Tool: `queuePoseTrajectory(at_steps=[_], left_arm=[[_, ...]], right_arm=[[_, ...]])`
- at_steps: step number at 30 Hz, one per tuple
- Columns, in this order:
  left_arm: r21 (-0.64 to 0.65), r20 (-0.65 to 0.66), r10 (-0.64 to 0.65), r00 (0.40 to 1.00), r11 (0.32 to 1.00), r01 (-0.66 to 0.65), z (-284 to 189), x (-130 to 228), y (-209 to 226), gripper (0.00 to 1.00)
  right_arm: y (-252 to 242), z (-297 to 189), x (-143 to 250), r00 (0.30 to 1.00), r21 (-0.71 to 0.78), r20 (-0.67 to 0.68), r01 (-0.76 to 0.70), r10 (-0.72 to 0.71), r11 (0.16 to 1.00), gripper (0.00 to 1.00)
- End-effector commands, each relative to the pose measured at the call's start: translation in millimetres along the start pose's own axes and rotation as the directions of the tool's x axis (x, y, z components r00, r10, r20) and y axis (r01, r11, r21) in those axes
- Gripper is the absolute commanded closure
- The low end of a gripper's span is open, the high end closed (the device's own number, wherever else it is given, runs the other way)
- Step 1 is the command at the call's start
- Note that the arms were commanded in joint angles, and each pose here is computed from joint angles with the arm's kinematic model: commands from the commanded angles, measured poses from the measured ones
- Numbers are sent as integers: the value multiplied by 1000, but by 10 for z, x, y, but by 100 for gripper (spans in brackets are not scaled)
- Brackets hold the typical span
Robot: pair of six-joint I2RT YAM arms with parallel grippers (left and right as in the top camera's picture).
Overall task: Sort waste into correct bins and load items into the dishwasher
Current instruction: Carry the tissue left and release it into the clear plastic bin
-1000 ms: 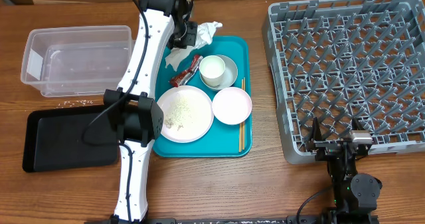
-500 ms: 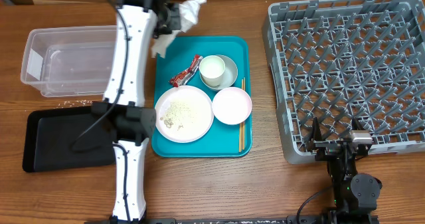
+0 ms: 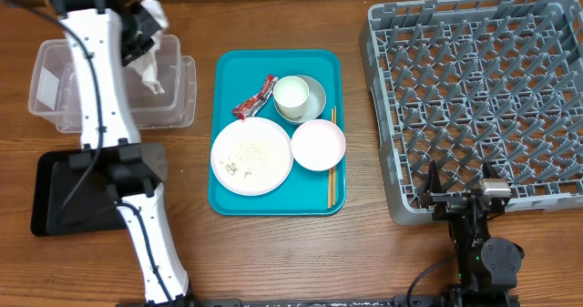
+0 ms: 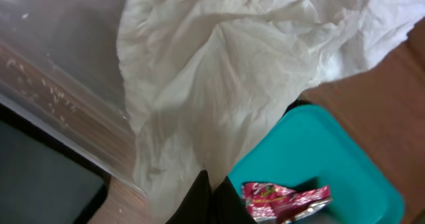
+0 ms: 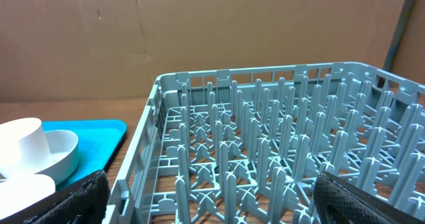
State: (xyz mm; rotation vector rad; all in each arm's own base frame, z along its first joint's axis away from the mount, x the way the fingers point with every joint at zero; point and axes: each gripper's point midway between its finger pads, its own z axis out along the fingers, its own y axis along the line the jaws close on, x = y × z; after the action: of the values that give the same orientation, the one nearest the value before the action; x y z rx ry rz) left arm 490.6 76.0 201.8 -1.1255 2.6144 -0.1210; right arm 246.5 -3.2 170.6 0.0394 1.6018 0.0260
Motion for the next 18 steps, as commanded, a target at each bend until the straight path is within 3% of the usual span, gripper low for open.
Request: queuePoseTrajectory(at_steps=[1,7,12,16,18], left_arm=[[81,-10,-172,985,982,172,-227,-22,-35,96],[47,24,-341,940,939,339,-226,-164,159,96],[19,83,-577,813,816,577,-221,-306,381,96],[7,91,-681,726,730,684,-181,-345,498,96],[-12,95,-695,713,715,699,-139,-345,553,96]], right_arm=[[-1,0,9,1000,-2,8,-3,3,1000,0],[-1,0,9,1000,-2,8,-3,3,1000,0],[-1,0,9,1000,-2,8,-3,3,1000,0],[-1,0,9,1000,-2,8,-3,3,1000,0],[-1,0,9,1000,-2,8,-3,3,1000,0]])
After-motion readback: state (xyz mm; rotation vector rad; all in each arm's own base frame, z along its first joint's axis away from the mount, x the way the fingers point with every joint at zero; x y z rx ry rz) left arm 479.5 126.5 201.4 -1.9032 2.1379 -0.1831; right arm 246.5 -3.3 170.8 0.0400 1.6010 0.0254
